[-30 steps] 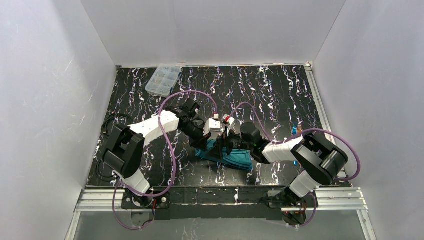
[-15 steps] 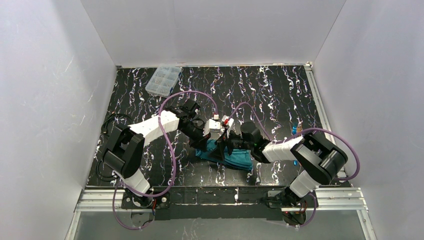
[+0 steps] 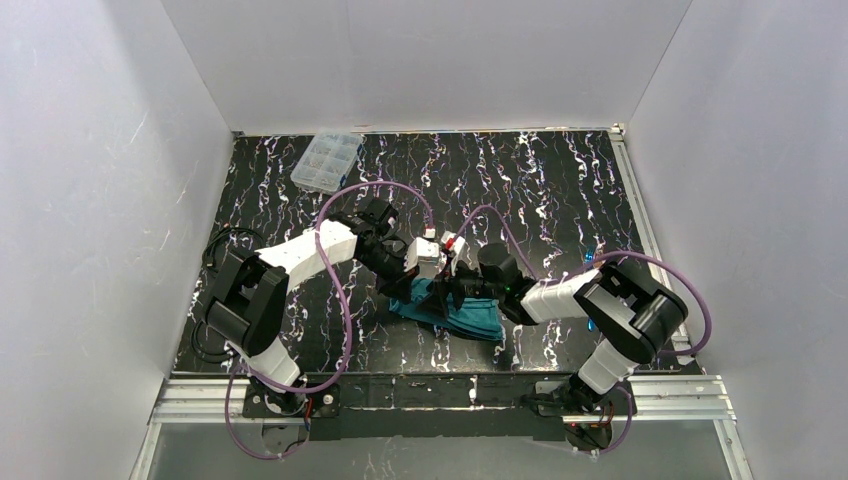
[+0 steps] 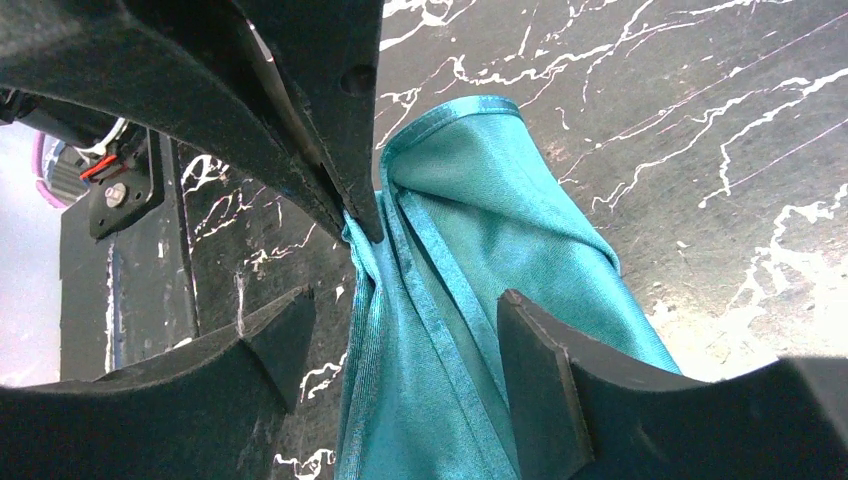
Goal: Fold the napkin into a case and place the utensils inside
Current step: Stuff the top corner of the smaller-rectangle-folded napkin into the folded napkin.
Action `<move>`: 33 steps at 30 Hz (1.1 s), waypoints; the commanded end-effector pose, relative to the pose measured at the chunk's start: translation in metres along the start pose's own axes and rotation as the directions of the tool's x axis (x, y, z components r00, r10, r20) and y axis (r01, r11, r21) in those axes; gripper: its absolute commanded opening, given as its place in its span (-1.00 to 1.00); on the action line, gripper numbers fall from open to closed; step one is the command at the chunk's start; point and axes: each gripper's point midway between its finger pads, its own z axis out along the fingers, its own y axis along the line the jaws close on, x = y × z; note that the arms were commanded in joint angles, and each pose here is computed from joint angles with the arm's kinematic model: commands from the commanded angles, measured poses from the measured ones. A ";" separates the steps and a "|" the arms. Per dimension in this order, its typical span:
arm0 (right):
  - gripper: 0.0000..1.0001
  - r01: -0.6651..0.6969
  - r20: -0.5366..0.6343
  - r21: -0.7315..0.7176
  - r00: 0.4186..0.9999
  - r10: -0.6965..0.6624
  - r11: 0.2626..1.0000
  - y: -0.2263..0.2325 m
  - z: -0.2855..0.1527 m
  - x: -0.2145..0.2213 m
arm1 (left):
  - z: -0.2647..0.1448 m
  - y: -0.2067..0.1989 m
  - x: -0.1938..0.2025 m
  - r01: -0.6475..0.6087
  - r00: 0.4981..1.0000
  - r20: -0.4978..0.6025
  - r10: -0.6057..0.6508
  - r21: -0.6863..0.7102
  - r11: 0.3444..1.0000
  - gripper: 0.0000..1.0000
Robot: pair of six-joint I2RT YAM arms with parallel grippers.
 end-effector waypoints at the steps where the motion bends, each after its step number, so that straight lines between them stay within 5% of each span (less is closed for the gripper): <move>1: 0.48 0.100 0.043 -0.017 0.994 -0.100 0.995 0.014 -0.002 -0.010 | -0.006 -0.003 -0.021 -0.035 0.998 0.051 0.035 0.007 0.999 -1.00; 12: 0.57 0.083 0.259 -0.002 0.962 -0.080 0.997 0.021 -0.009 -0.040 | -0.013 -0.006 -0.027 -0.015 0.997 0.077 0.012 0.031 0.999 -1.00; 13: 0.91 0.082 0.268 -0.006 0.960 -0.077 0.997 0.022 -0.011 -0.041 | -0.013 -0.006 -0.027 -0.016 0.997 0.078 0.014 0.033 0.999 -1.00; 14: 0.97 0.082 0.281 -0.007 0.957 -0.077 0.997 0.023 -0.013 -0.042 | -0.014 -0.006 -0.028 -0.016 0.997 0.077 0.013 0.035 0.999 -1.00; 25: 0.96 0.085 0.238 0.142 0.964 -0.118 0.986 0.003 -0.018 -0.045 | -0.014 -0.011 -0.022 -0.029 0.998 0.064 0.026 0.053 0.998 -1.00; 33: 0.97 -0.236 0.352 0.351 0.930 0.106 0.906 -0.033 -0.070 -0.073 | -0.013 -0.010 -0.017 -0.038 0.998 0.051 0.036 0.044 0.998 -1.00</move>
